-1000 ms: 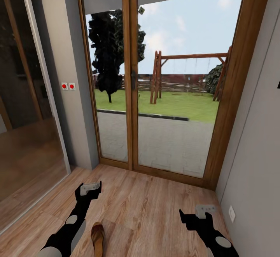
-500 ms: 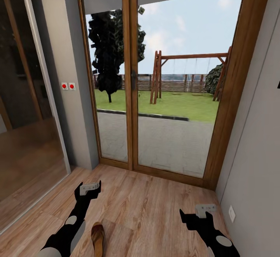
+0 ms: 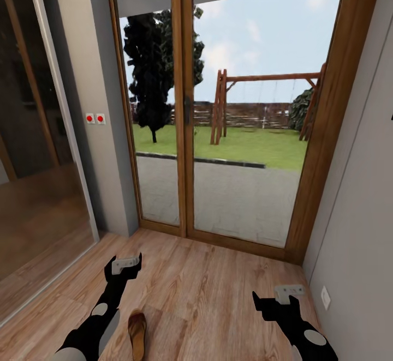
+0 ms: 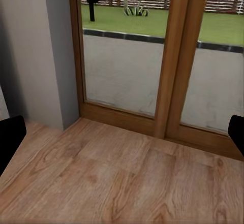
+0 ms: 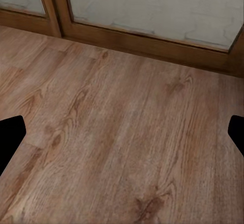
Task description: Pick up the two gym shoes and the two sandals from the corridor floor and place them onto the hallstand (shoe rack) in the corridor, making sure they are on the rack and not on the floor. Arrange them so the two gym shoes are next to each other and the two sandals are next to each other.
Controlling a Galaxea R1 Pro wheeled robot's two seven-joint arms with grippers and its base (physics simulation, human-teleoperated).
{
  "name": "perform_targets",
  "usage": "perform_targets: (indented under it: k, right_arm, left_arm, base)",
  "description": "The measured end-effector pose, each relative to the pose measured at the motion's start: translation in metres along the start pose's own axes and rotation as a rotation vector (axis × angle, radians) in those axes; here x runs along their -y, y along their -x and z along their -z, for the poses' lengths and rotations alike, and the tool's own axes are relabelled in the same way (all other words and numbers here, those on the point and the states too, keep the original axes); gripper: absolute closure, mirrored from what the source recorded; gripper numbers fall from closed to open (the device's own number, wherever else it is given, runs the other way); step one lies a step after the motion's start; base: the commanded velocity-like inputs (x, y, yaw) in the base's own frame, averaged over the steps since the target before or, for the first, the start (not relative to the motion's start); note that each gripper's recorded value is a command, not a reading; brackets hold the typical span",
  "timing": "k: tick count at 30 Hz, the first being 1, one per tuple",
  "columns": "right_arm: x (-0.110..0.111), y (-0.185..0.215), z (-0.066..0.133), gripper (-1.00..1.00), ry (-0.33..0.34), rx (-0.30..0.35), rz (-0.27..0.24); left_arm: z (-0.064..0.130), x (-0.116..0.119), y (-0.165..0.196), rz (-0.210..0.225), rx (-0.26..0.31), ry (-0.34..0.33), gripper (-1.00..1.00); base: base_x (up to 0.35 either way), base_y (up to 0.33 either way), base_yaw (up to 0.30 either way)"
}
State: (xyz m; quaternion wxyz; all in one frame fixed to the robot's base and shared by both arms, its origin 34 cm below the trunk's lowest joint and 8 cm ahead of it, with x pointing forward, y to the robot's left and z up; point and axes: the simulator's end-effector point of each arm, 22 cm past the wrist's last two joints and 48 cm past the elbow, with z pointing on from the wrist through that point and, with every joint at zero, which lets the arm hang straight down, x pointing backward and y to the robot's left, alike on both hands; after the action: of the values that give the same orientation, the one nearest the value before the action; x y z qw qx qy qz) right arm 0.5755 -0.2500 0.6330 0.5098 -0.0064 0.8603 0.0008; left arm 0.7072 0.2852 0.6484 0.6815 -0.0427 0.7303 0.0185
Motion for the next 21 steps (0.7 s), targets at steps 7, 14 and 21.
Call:
perform_targets:
  k: [7, 14, 21]
  right_arm:
    - [-0.001, -0.019, -0.007, -1.00, 0.001, -0.010, -0.001]
    - [-0.001, -0.038, -0.013, -1.00, 0.001, -0.022, 0.000]
    - [0.000, -0.055, -0.019, -1.00, 0.001, -0.028, 0.001]
  left_arm:
    - [0.002, -0.001, -0.022, -0.001, -0.011, 0.000, -1.00]
    - [0.003, -0.002, -0.043, -0.002, -0.022, 0.001, -1.00]
    - [0.005, -0.003, -0.062, -0.002, -0.028, 0.001, -1.00]
  base:
    - [0.000, 0.000, 0.000]
    - [0.000, 0.000, 0.000]
    - [0.000, 0.000, 0.000]
